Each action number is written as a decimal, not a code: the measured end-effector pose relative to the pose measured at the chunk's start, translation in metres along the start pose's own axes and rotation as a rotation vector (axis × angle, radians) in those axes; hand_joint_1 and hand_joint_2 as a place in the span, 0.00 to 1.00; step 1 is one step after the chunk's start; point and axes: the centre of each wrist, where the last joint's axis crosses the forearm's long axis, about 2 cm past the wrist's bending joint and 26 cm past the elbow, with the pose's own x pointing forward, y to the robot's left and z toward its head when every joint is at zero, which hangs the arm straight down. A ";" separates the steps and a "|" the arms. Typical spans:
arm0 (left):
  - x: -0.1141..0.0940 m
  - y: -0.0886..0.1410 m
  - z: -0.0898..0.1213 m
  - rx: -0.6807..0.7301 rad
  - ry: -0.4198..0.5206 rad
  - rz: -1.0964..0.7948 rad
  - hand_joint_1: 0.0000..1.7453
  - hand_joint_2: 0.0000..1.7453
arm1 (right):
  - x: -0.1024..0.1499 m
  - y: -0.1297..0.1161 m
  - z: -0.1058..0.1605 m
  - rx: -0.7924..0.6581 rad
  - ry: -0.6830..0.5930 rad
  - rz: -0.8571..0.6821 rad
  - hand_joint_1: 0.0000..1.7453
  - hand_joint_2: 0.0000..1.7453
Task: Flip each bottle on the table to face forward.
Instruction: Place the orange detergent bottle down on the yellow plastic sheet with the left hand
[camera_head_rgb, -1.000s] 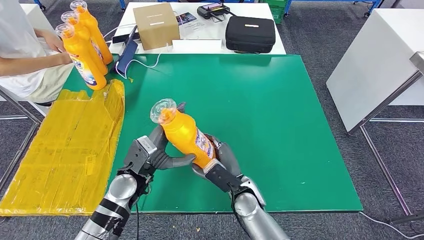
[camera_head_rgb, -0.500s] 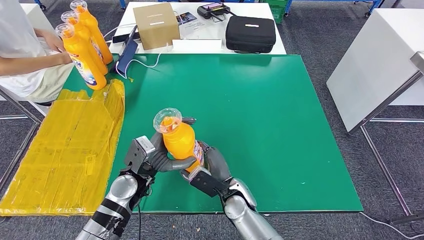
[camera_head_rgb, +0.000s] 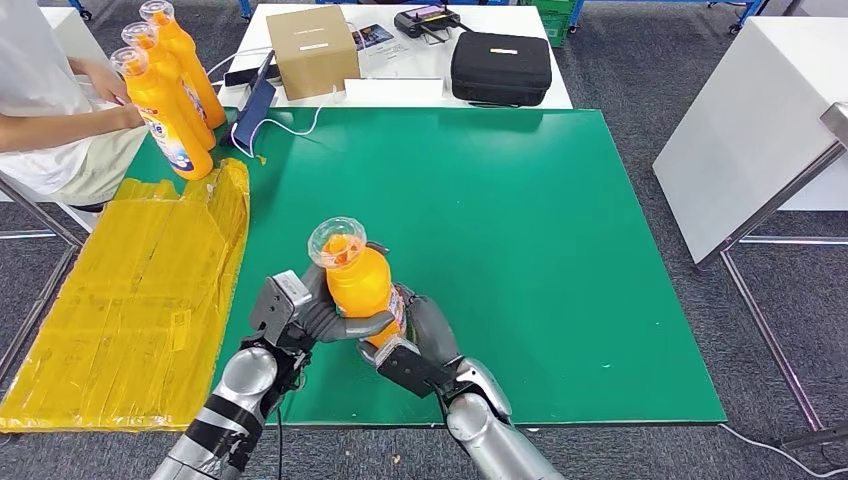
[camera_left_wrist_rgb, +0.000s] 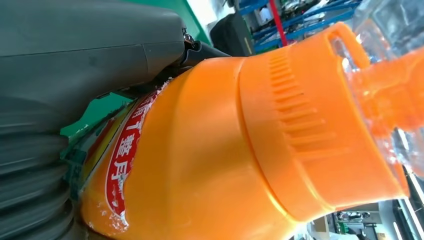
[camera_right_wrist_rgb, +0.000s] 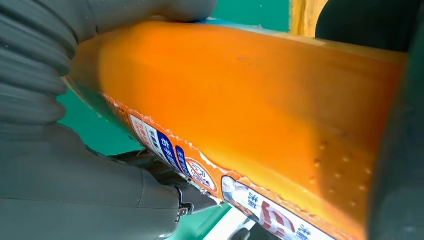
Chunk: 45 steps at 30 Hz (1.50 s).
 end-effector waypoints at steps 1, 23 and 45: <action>0.000 0.001 0.000 0.018 -0.001 -0.022 1.00 1.00 | 0.002 0.000 0.001 -0.019 -0.010 -0.004 0.00 0.00; -0.014 0.121 -0.013 0.519 0.310 -1.755 1.00 1.00 | 0.084 -0.066 0.012 -0.482 -0.357 -0.281 0.00 1.00; -0.081 0.167 0.078 0.044 0.574 -1.778 0.00 1.00 | 0.097 -0.080 0.007 -0.464 -0.447 -0.313 0.00 1.00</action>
